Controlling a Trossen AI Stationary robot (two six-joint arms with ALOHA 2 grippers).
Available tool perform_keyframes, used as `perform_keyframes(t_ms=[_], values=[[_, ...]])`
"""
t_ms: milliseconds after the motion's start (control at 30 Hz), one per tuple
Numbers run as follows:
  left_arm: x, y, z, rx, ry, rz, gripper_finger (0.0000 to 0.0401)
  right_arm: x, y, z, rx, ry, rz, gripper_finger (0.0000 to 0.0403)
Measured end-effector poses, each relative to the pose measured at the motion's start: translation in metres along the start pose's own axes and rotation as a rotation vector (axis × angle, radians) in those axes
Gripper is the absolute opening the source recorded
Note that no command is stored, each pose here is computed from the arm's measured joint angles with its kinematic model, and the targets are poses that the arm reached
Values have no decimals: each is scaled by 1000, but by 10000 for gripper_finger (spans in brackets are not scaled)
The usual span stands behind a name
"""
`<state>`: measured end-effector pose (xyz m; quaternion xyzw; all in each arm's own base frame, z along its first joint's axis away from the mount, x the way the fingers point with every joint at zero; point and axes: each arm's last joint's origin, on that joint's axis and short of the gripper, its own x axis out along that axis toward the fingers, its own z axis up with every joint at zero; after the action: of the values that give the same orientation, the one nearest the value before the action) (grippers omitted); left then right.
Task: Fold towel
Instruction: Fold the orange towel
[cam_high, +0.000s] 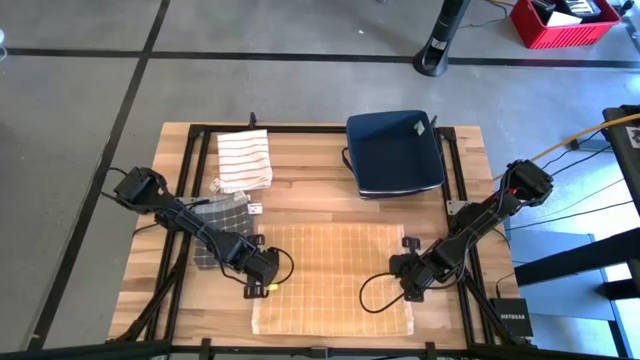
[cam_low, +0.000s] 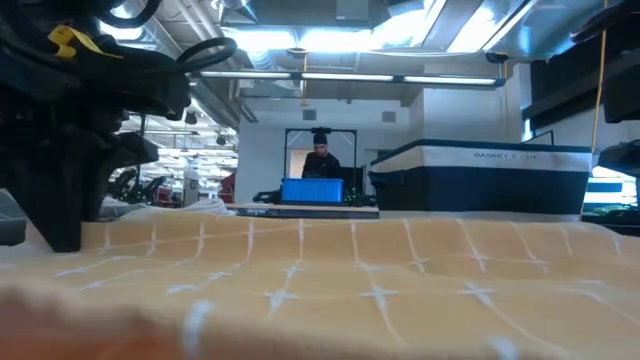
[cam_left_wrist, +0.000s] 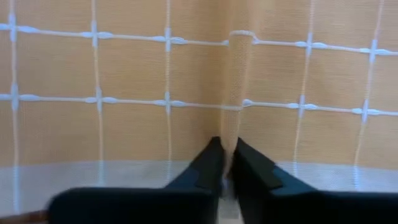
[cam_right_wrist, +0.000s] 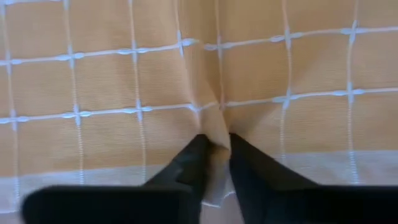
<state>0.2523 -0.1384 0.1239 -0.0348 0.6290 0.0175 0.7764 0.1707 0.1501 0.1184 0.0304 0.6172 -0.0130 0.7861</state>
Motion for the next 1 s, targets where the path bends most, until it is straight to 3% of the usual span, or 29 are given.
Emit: perform_keyframes(t_ms=[67,167,400,500,667,867,1000], values=[[0,0,0,-1,1,-3,9,0,0,0,0,-3,0,39],[0,0,0,-21,1,2,9,-1,0,0,2,-3,2,9],[-11,3,-6,-19,-24,109,4,-4,1,2,16,15,-8,9],[-22,8,-6,-29,-48,159,2,-11,0,5,13,11,-68,6],[-38,11,-6,-17,-95,166,1,-28,3,13,12,-26,-87,4],[-60,20,-9,18,-135,246,1,-60,2,23,-11,-65,-227,3],[-93,27,-8,39,-212,336,1,-92,-2,31,-41,-124,-366,2]])
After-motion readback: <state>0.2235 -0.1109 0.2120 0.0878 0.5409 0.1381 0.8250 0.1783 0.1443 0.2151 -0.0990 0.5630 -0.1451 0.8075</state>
